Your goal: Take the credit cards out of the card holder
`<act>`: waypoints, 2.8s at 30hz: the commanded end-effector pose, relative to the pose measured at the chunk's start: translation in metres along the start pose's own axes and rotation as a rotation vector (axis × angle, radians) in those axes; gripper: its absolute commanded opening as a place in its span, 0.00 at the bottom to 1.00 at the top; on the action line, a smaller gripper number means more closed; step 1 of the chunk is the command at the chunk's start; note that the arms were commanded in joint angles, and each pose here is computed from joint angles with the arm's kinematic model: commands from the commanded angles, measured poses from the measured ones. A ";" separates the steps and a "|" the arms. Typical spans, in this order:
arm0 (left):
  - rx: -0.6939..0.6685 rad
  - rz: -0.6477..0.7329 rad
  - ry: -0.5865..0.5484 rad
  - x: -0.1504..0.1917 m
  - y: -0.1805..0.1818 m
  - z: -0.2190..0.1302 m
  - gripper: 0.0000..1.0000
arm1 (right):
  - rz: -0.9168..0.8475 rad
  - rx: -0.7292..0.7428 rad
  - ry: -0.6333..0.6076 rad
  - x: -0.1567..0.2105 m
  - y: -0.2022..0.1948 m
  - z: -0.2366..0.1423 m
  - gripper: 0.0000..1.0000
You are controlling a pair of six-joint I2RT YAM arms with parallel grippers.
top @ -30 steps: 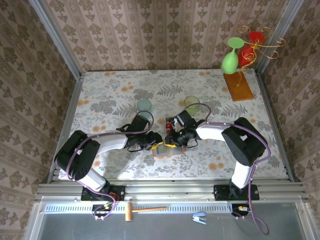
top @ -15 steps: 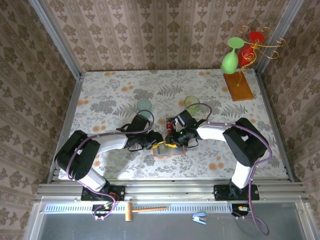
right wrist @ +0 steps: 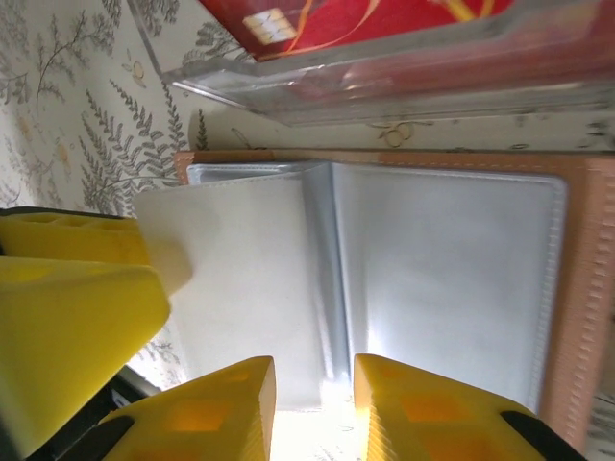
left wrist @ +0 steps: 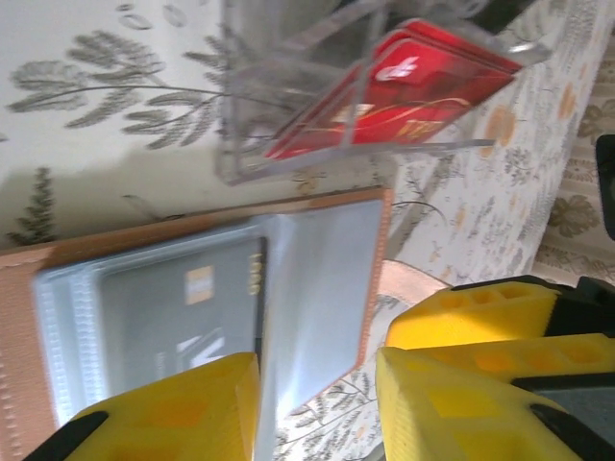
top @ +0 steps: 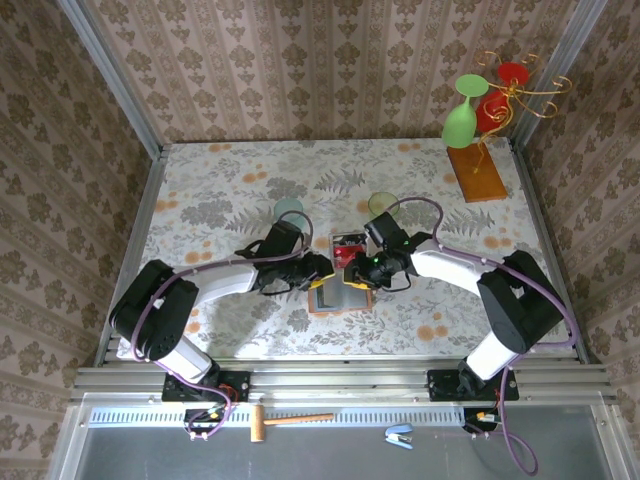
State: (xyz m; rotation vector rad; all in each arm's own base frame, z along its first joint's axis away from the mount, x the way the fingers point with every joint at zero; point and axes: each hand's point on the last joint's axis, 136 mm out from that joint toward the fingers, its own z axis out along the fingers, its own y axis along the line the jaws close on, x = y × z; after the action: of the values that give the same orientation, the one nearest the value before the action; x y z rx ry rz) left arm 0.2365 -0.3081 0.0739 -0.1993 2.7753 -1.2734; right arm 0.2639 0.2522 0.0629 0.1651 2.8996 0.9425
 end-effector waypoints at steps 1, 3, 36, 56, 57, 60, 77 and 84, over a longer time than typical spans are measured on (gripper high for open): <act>0.023 0.025 0.025 0.001 -0.016 0.001 0.39 | -0.020 0.068 -0.042 -0.003 -0.009 -0.021 0.29; 0.027 0.034 0.030 0.001 -0.021 0.004 0.41 | -0.025 0.088 -0.058 -0.004 -0.013 -0.029 0.29; 0.049 0.058 0.178 0.025 -0.043 0.072 0.50 | 0.016 0.144 -0.051 -0.005 -0.053 -0.025 0.35; 0.066 0.098 0.072 0.005 -0.059 0.028 0.51 | 0.022 0.120 -0.009 -0.003 -0.053 -0.012 0.32; 0.062 0.101 0.061 0.004 -0.058 0.023 0.51 | 0.023 0.118 -0.008 -0.003 -0.052 -0.012 0.32; 0.047 0.102 0.038 0.001 -0.053 0.013 0.51 | 0.026 0.110 -0.012 -0.005 -0.049 -0.014 0.31; -0.066 0.030 -0.004 0.012 0.016 -0.011 0.42 | -0.009 0.069 -0.063 -0.012 -0.015 -0.035 0.30; -0.082 0.022 -0.001 0.016 0.026 -0.011 0.35 | -0.057 0.025 -0.022 -0.008 0.010 -0.021 0.26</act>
State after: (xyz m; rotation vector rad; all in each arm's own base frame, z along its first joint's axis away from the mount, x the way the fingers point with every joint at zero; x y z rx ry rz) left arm 0.2144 -0.2880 0.0551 -0.1857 2.8544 -1.1508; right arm 0.2712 0.2302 0.0815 0.1194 2.8644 0.8333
